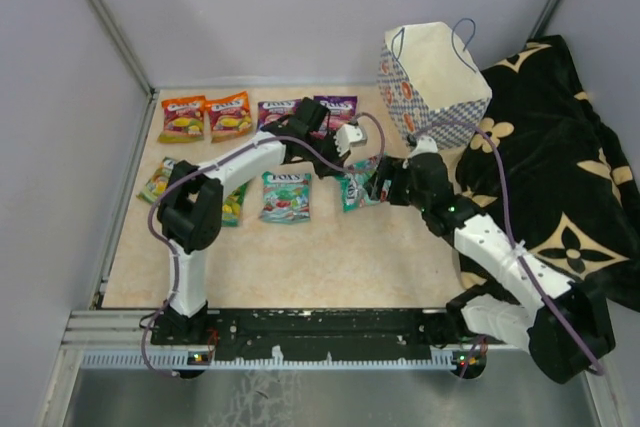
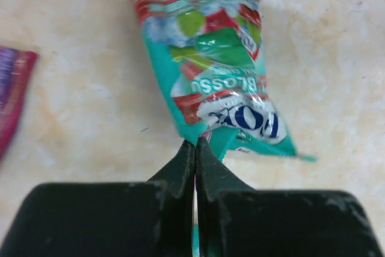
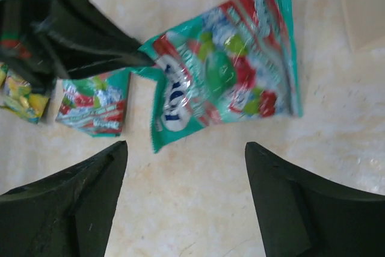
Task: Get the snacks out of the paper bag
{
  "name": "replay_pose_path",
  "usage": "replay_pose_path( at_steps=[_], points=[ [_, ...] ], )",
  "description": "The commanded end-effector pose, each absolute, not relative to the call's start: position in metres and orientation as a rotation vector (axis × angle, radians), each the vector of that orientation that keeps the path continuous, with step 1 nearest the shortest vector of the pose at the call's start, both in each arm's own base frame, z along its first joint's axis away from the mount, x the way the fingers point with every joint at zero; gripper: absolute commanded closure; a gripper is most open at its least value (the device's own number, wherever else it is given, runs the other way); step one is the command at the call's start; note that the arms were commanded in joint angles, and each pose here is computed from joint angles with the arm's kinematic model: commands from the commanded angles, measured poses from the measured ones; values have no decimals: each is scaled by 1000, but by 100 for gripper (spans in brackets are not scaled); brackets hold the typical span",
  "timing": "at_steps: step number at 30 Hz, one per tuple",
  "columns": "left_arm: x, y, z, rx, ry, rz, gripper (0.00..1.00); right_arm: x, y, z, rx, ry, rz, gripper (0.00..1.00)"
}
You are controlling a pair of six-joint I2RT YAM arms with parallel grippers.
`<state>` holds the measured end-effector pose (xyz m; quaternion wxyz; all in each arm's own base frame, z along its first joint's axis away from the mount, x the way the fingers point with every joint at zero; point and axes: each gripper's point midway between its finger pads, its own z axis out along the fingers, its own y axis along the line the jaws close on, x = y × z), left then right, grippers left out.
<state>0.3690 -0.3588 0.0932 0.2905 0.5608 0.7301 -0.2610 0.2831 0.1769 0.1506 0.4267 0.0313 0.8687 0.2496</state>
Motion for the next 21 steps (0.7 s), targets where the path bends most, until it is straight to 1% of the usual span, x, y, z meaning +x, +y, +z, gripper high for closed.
replay_pose_path(
  at_steps=[1, 2, 3, 4, 5, 6, 7, 10, 11, 12, 13, 14, 16, 17, 18, 19, 20, 21],
  points=[
    [409, -352, 147, 1533, 1552, -490, 94, 318, 167, 157, 41, 2151, 451, 19],
    [426, -349, 153, 1475, 1532, -394, 85, 325, 167, 151, 48, 2165, 444, 18],
    [438, -345, 157, 1437, 1516, -328, 67, 334, 169, 145, 58, 2182, 441, 18],
    [449, -340, 159, 1383, 1516, -272, 41, 341, 169, 141, 69, 2187, 443, 18],
    [462, -335, 165, 1309, 1515, -217, 6, 348, 167, 138, 86, 2185, 452, 17],
    [471, -331, 172, 1248, 1510, -181, 1, 354, 167, 135, 95, 2186, 471, 17],
    [475, -326, 173, 1196, 1534, -164, 0, 360, 166, 133, 110, 2178, 478, 17],
    [470, -320, 181, 1049, 1589, -226, 0, 373, 165, 128, 126, 2168, 511, 18],
    [466, -320, 180, 993, 1632, -274, 0, 376, 167, 127, 117, 2162, 532, 20],
    [460, -322, 180, 928, 1692, -340, 0, 380, 170, 128, 102, 2147, 551, 24],
    [457, -324, 178, 862, 1756, -398, 2, 383, 174, 128, 87, 2136, 566, 31],
    [453, -328, 176, 790, 1823, -465, 12, 387, 178, 131, 75, 2113, 584, 39],
    [439, -345, 166, 739, 1911, -629, 36, 395, 182, 130, 53, 2093, 595, 58],
    [433, -353, 163, 701, 1941, -691, 44, 399, 184, 130, 45, 2088, 596, 67],
    [428, -361, 162, 658, 1956, -733, 58, 403, 186, 129, 37, 2085, 598, 76],
    [423, -368, 161, 629, 1953, -771, 71, 407, 189, 129, 28, 2083, 603, 84],
    [419, -375, 163, 604, 1935, -805, 80, 410, 193, 128, 12, 2080, 615, 91],
    [416, -379, 161, 571, 1925, -827, 88, 413, 198, 127, -13, 2077, 639, 94]
  ],
)
